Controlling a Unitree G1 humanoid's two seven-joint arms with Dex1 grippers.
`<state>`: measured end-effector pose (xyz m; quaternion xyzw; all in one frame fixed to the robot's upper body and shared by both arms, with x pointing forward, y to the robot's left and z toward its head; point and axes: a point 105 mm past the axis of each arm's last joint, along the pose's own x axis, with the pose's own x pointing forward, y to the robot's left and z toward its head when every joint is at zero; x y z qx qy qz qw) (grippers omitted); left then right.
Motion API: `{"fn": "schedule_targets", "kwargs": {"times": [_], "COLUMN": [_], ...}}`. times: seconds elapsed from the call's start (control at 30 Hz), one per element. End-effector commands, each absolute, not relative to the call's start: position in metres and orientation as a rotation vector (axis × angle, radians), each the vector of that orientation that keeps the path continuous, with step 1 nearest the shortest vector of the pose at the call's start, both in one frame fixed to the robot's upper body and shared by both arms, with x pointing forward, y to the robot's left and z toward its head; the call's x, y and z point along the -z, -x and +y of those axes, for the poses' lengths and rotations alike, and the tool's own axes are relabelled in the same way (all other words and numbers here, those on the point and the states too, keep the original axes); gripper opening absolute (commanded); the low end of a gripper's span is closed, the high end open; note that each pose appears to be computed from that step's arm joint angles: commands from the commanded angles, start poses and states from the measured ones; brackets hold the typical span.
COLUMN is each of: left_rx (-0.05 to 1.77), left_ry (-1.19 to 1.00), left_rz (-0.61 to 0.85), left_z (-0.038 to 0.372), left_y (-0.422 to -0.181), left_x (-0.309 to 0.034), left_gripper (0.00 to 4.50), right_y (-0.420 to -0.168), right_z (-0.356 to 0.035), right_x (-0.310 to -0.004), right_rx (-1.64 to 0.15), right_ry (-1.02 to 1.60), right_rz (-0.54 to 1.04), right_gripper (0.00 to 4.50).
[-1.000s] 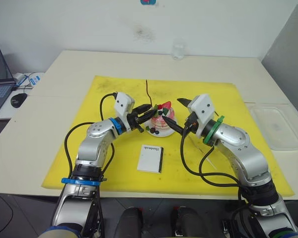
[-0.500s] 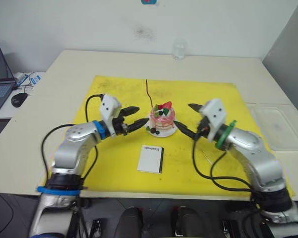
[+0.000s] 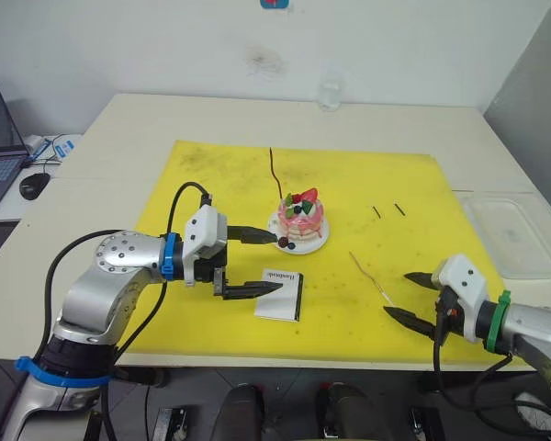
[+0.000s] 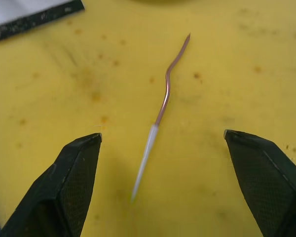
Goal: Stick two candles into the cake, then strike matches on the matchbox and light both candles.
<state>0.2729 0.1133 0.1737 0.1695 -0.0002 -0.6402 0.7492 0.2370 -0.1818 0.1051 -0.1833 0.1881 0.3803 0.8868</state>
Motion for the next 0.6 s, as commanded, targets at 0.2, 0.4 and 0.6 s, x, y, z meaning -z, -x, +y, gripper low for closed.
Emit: {"fn": "schedule_targets", "kwargs": {"times": [0.2,0.4,0.6], "left_rx": [1.43,1.442,1.445], "left_ry": [-0.396,-0.379,-0.371], "left_rz": [-0.069,-0.076,-0.081], "left_z": [0.101,0.096,0.095], "left_y": [-0.271,-0.27,-0.271], "left_x": [-0.182,-0.179,-0.176], "left_gripper": [4.5,4.5,4.5], "right_y": [-0.234,-0.238,-0.241], "right_z": [-0.178,-0.178,-0.185], "right_x": [-0.093,-0.089,-0.092], "right_rx": [-0.742,-0.71,-0.674], "right_ry": [0.448,0.479,0.492], "right_rz": [0.374,0.371,0.382], "right_gripper": [4.0,2.19,0.15]}}
